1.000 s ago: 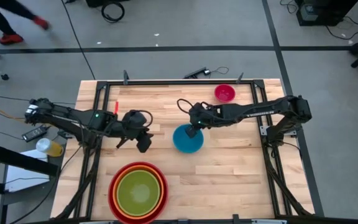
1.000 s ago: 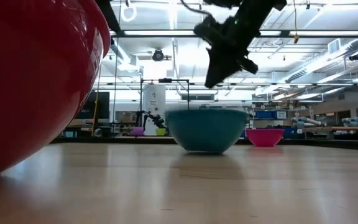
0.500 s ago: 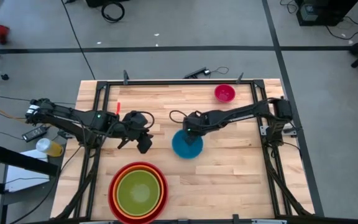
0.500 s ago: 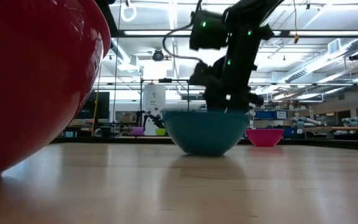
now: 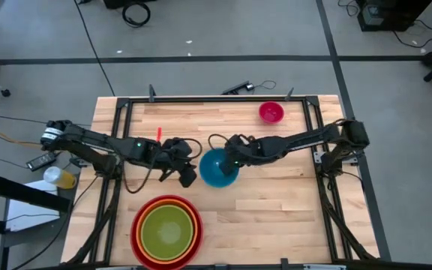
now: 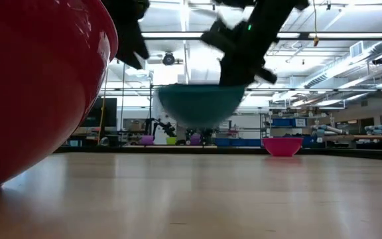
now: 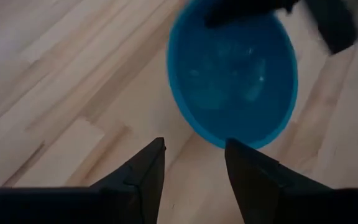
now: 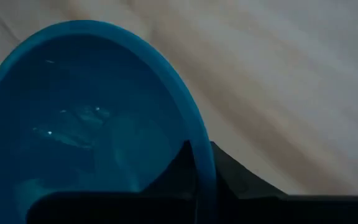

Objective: Nest bowls inside each other by size order
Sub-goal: Stack the blue bowl on top of the green bowl

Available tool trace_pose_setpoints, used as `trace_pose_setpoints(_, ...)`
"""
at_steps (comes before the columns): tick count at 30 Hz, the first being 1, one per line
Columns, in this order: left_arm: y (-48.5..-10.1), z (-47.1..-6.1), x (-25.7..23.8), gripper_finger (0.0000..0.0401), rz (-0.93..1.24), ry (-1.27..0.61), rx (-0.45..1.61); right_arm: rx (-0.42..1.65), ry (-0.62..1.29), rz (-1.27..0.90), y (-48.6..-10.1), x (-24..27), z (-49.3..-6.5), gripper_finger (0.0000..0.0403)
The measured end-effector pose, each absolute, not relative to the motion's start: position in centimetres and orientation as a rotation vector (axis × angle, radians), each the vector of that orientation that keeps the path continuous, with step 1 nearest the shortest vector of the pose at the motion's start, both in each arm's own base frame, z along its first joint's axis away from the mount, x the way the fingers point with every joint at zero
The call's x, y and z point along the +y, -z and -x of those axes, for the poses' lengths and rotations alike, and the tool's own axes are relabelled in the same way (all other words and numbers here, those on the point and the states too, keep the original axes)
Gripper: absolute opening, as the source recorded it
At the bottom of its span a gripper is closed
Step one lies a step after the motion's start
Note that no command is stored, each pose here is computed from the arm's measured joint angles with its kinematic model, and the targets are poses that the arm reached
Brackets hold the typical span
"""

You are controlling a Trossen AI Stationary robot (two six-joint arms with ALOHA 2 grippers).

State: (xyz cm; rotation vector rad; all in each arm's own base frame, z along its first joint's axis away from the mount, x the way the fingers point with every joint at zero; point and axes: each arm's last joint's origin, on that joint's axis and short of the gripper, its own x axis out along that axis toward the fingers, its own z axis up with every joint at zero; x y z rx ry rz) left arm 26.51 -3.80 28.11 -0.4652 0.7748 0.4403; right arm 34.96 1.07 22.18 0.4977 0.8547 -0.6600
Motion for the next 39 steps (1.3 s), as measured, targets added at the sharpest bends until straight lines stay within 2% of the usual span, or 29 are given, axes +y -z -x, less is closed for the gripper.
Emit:
trace_pose_setpoints(4, -27.9, -27.6, -3.4, 0.0190, 0.460, -0.428, 0.736, 0.761, 0.668, -0.430, -24.4, 1.4, -34.2, 0.0016)
trace_pose_setpoints(11, -28.4, -29.2, -1.9, 0.0273, 0.458, -0.385, 0.627, 0.681, 0.642, -0.386, -25.7, 1.9, -34.2, 0.0016)
trace_pose_setpoints(13, -28.3, -29.6, -1.5, 0.0277, 0.460, -0.385, 0.610, 0.664, 0.649, -0.382, -25.8, 1.9, -34.3, 0.0016)
trace_pose_setpoints(15, -27.8, -29.5, -1.1, 0.0259, 0.459, -0.400, 0.650, 0.635, 0.635, -0.385, -26.0, 1.9, -34.5, 0.0019)
trace_pose_setpoints(17, -27.5, -29.6, -0.8, 0.0217, 0.464, -0.407, 0.668, 0.617, 0.622, -0.392, -26.2, 1.9, -34.7, 0.0030)
trace_pose_setpoints(22, -27.2, -29.0, -0.5, 0.0046, 0.447, -0.450, 0.728, 0.609, 0.570, -0.442, -26.5, 2.0, -34.7, 0.0083)
trace_pose_setpoints(23, -27.4, -28.7, -0.4, 0.0026, 0.445, -0.456, 0.739, 0.597, 0.553, -0.471, -26.9, 2.0, -34.7, 0.0096)
trace_pose_setpoints(27, -29.1, -27.0, -0.7, 0.0024, 0.462, -0.394, 0.840, 0.509, 0.444, -0.663, -29.7, 2.0, -33.7, 0.0144)
trace_pose_setpoints(31, -30.9, -24.7, -2.2, 0.0020, 0.449, -0.114, 0.995, 0.297, 0.348, -0.774, -33.9, 1.8, -32.2, 0.0178)
trace_pose_setpoints(34, -31.5, -23.2, -3.6, 0.0014, 0.460, 0.094, 1.063, 0.216, 0.353, -0.723, -36.0, 1.6, -30.3, 0.0187)
trace_pose_setpoints(39, -30.1, -22.2, -7.6, 0.0016, 0.401, 0.263, 1.162, 0.254, 0.467, -0.643, -36.8, 0.8, -27.8, 0.0187)
